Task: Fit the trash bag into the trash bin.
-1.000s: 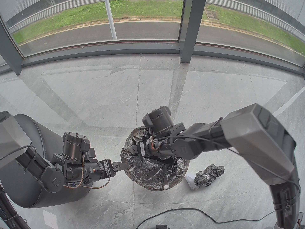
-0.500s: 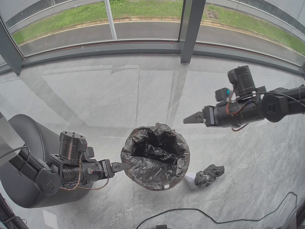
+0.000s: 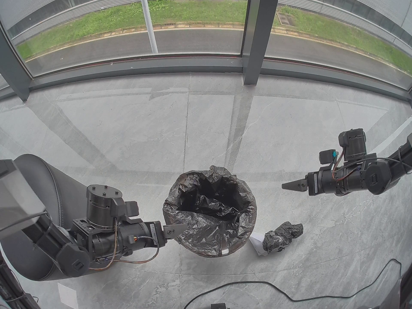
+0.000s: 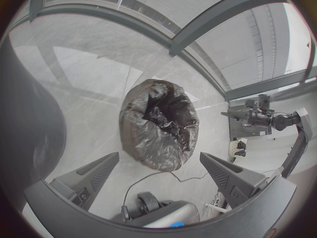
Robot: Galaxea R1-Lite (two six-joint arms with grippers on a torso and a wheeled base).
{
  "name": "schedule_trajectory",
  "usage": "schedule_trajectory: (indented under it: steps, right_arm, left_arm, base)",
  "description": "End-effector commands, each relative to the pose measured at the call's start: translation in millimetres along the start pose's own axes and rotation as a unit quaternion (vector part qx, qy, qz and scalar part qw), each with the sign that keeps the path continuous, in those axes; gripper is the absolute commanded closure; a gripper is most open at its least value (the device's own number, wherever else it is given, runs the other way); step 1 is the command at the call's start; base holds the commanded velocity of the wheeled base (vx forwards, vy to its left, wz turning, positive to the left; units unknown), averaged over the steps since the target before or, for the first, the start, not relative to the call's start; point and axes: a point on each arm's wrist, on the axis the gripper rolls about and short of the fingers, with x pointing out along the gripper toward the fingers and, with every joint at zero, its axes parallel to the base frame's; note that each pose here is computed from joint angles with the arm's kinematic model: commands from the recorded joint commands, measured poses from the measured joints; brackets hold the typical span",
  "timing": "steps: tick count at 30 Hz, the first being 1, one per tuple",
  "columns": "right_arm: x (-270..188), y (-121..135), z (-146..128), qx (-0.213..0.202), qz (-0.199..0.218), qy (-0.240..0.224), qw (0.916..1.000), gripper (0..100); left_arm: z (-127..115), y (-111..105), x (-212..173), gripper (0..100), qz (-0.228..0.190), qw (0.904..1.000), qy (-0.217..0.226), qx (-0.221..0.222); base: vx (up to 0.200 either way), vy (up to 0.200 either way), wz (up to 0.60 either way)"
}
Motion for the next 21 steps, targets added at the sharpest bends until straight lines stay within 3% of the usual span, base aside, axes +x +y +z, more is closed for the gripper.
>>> schedule_trajectory:
  steps: [1,7,11,21]
  right_arm:
    - [20,-10,-26,0.011,0.0,0.038,0.9992,0]
    - [22,-11,-29,0.014,-0.001,0.044,0.9989,0]
    - [23,-10,-30,0.013,0.0,0.046,0.9988,0]
    - [21,-8,-34,0.015,0.002,0.05,0.9986,0]
  left_arm:
    - [-23,-10,36,0,-0.003,0.9995,0.012,0.028]
    - [-27,-39,49,0,-0.055,0.998,-0.002,0.031]
    - [-28,-42,77,0,-0.055,0.9979,-0.002,0.034]
    - [-33,-32,129,0,-0.001,0.999,0.019,0.041]
  base:
    - [0.0,0.0,0.0]
    - [0.0,0.0,0.0]
    - [0.0,0.0,0.0]
    - [0.0,0.0,0.0]
